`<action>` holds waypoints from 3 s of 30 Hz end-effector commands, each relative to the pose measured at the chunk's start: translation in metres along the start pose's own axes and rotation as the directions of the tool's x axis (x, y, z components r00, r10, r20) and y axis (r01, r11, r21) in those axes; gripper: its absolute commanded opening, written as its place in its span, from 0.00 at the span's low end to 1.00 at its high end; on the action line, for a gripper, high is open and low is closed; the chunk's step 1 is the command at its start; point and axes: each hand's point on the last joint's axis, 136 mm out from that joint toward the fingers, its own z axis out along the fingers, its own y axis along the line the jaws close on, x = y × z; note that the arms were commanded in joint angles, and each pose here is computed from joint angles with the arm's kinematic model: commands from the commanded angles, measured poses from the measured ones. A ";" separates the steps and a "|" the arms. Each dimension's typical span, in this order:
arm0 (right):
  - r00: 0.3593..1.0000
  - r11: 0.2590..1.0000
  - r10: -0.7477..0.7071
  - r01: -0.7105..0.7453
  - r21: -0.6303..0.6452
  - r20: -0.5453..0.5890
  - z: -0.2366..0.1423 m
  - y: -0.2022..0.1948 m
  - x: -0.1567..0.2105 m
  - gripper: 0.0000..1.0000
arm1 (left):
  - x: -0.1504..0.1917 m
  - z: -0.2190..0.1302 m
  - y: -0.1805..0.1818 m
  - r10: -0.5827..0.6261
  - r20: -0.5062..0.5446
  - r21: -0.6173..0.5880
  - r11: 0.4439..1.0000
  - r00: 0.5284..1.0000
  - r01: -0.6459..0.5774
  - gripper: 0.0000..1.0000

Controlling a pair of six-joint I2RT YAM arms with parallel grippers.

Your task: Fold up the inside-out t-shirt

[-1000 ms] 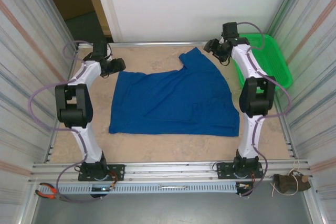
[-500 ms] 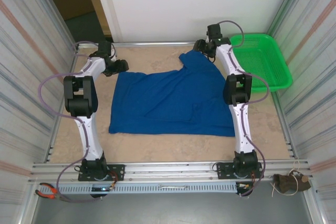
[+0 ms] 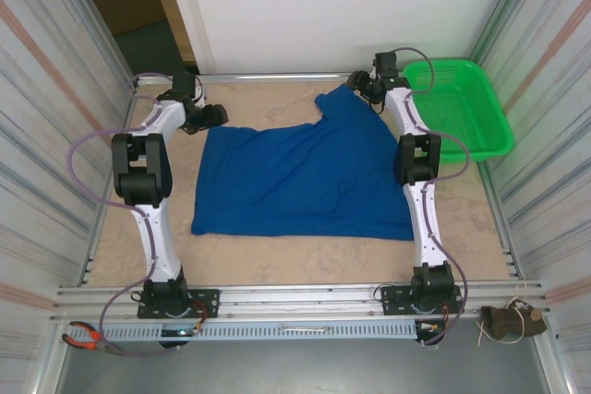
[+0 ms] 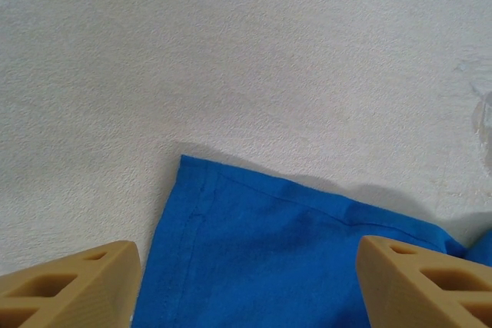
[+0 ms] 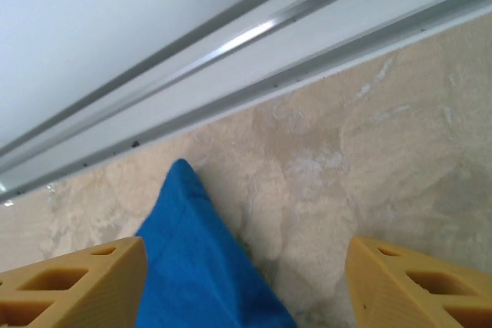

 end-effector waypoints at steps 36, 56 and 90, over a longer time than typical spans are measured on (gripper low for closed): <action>0.991 1.000 -0.024 0.021 -0.018 -0.132 -0.041 0.018 0.019 0.00 | -0.002 0.040 0.006 0.019 -0.112 -0.060 0.998 0.994 -0.026 0.55; 0.986 1.000 -0.007 0.004 -0.016 -0.168 -0.072 0.023 0.033 0.00 | 0.015 0.026 0.005 -0.009 -0.163 -0.110 0.994 0.987 -0.009 0.00; 0.986 0.975 -0.007 0.044 0.219 -0.166 -0.124 -0.023 0.067 0.48 | 0.072 -0.033 0.018 -0.097 -0.116 -0.069 0.994 0.988 0.089 0.00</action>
